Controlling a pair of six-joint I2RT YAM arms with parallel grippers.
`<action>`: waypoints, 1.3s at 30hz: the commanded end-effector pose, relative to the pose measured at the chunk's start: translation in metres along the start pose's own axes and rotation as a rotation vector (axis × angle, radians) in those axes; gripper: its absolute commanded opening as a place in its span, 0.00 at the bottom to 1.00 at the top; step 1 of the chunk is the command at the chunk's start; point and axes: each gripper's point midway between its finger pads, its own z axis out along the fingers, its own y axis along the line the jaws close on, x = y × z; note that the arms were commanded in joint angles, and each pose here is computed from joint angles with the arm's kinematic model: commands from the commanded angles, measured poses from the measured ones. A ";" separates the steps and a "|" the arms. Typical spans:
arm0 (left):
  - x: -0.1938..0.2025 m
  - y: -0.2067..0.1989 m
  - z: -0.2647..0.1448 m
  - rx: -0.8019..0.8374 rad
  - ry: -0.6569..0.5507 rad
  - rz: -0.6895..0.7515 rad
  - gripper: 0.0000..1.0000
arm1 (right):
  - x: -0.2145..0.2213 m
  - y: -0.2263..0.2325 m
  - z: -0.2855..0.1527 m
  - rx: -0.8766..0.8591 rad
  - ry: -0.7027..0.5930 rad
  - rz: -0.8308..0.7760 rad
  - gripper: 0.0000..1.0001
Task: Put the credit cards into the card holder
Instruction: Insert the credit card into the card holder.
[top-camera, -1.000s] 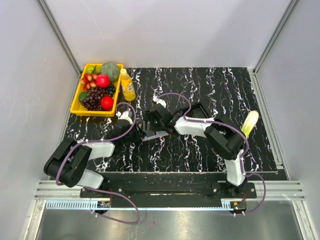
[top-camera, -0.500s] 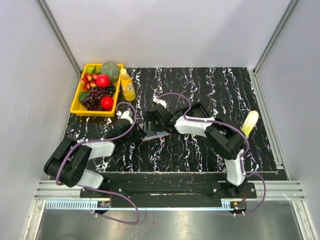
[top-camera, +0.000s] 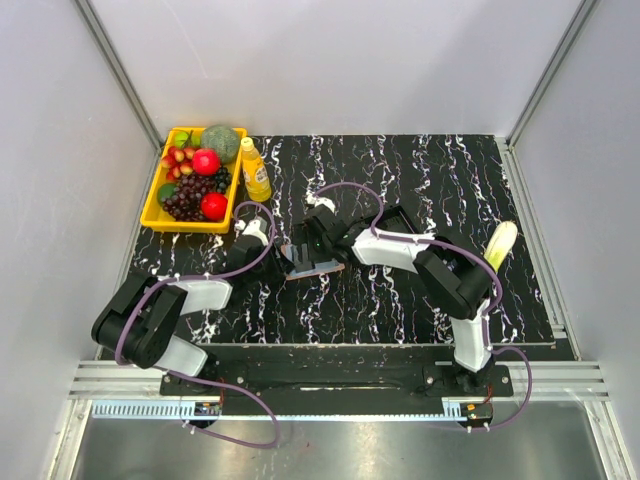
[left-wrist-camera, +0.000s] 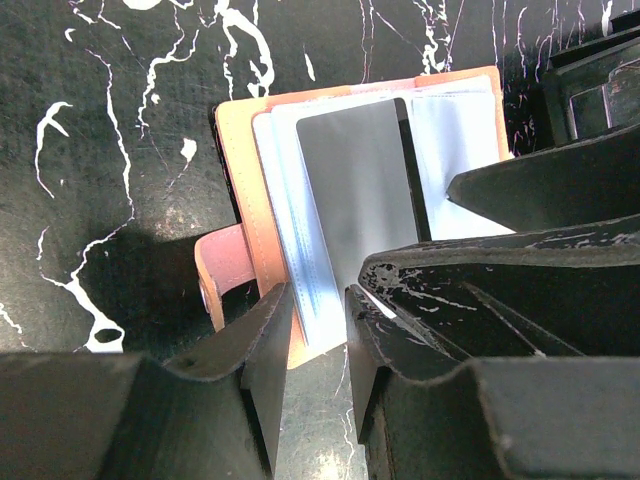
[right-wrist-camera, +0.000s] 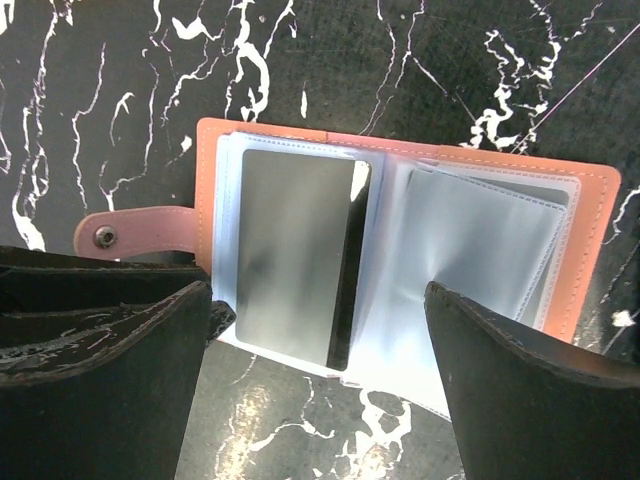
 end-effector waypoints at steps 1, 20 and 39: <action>-0.001 -0.001 0.005 -0.001 0.009 0.021 0.33 | 0.001 -0.023 -0.012 0.059 0.035 -0.095 0.94; -0.007 -0.011 0.003 0.034 -0.007 0.024 0.33 | 0.003 0.046 -0.023 -0.286 0.042 0.071 0.95; -0.007 -0.012 0.003 0.051 -0.016 0.022 0.33 | 0.018 0.037 -0.004 -0.305 0.086 0.133 0.95</action>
